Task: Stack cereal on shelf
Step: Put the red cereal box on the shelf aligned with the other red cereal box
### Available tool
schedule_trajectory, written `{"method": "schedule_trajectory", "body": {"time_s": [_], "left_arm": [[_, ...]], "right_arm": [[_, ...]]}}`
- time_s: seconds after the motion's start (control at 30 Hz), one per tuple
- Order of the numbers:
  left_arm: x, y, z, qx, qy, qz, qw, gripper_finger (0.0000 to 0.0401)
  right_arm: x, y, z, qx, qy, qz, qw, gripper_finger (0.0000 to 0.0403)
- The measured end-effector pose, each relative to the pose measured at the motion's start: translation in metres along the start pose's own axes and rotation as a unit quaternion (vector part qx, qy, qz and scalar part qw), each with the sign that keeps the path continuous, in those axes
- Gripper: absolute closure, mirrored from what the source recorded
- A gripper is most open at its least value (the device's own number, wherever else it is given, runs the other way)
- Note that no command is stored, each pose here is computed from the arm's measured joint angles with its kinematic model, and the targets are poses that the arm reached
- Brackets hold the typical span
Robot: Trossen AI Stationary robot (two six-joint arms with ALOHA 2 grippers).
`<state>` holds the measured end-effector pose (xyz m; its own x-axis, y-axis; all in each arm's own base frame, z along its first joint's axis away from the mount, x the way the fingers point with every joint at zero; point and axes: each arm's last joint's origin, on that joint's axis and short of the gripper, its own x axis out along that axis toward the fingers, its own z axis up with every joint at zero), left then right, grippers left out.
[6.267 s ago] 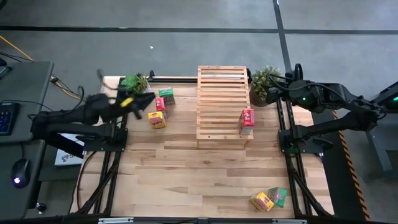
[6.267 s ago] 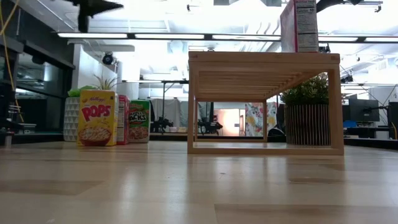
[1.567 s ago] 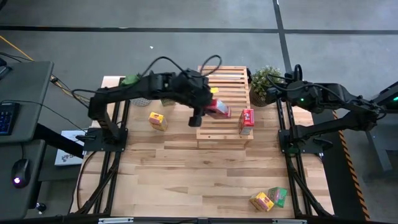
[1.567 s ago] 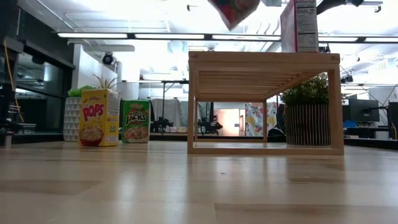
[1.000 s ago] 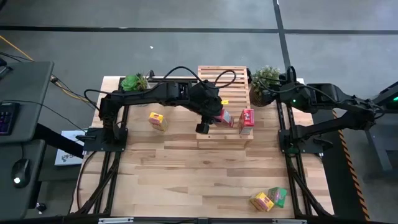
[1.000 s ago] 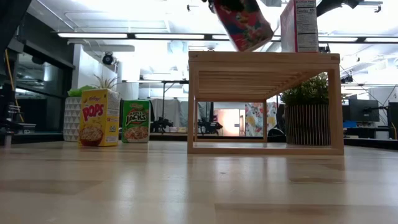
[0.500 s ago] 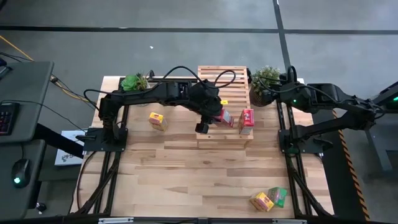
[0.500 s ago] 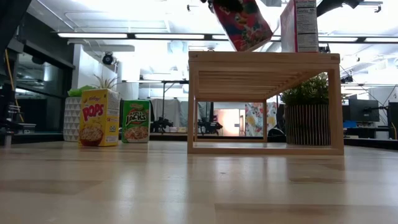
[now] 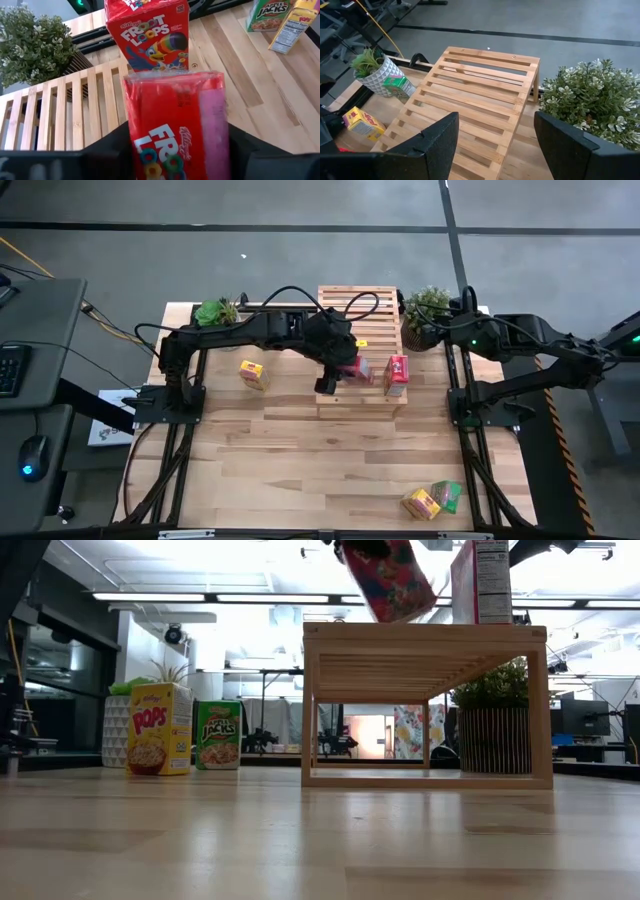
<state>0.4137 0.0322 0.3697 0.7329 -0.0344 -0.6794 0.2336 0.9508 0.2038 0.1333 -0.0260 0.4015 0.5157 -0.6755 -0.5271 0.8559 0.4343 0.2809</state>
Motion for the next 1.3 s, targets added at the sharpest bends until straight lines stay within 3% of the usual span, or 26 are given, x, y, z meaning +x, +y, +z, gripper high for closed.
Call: {"method": "schedule_trajectory", "body": {"time_s": [0.33, 0.5, 0.7, 0.83, 0.97, 1.1, 1.2, 1.3], "left_arm": [[0.0, 0.003, 0.001, -0.016, -0.008, 0.007, 1.0, 0.0122], [-0.01, 0.011, 0.007, -0.02, -0.026, 0.025, 0.999, 0.0117], [-0.047, 0.026, 0.018, -0.035, -0.035, 0.042, 0.998, 0.0117], [-0.06, 0.031, 0.016, -0.082, -0.033, 0.039, 0.995, 0.0122], [-0.052, 0.034, 0.007, -0.134, -0.027, -0.013, 0.99, 0.0178], [-0.039, 0.028, -0.009, -0.161, 0.005, -0.028, 0.986, 0.0294], [-0.05, 0.023, -0.016, -0.179, -0.017, -0.022, 0.984, 0.0381], [-0.073, 0.019, -0.024, -0.209, -0.061, 0.022, 0.976, 0.0387]], "right_arm": [[0.0, 0.0, 0.0, 0.002, 0.001, 0.001, 1.0, 0.015], [0.0, 0.0, 0.0, 0.002, 0.0, 0.0, 1.0, 0.015], [0.0, 0.0, 0.0, 0.002, 0.0, 0.001, 1.0, 0.015], [0.0, 0.0, 0.0, 0.008, 0.0, 0.001, 1.0, 0.015], [0.0, 0.0, 0.0, 0.014, 0.001, 0.002, 1.0, 0.015], [0.0, 0.0, 0.0, 0.014, 0.007, 0.006, 1.0, 0.015], [0.0, 0.0, 0.0, 0.014, 0.008, 0.006, 1.0, 0.015], [0.0, 0.0, 0.0, 0.013, 0.008, 0.006, 1.0, 0.015]]}}
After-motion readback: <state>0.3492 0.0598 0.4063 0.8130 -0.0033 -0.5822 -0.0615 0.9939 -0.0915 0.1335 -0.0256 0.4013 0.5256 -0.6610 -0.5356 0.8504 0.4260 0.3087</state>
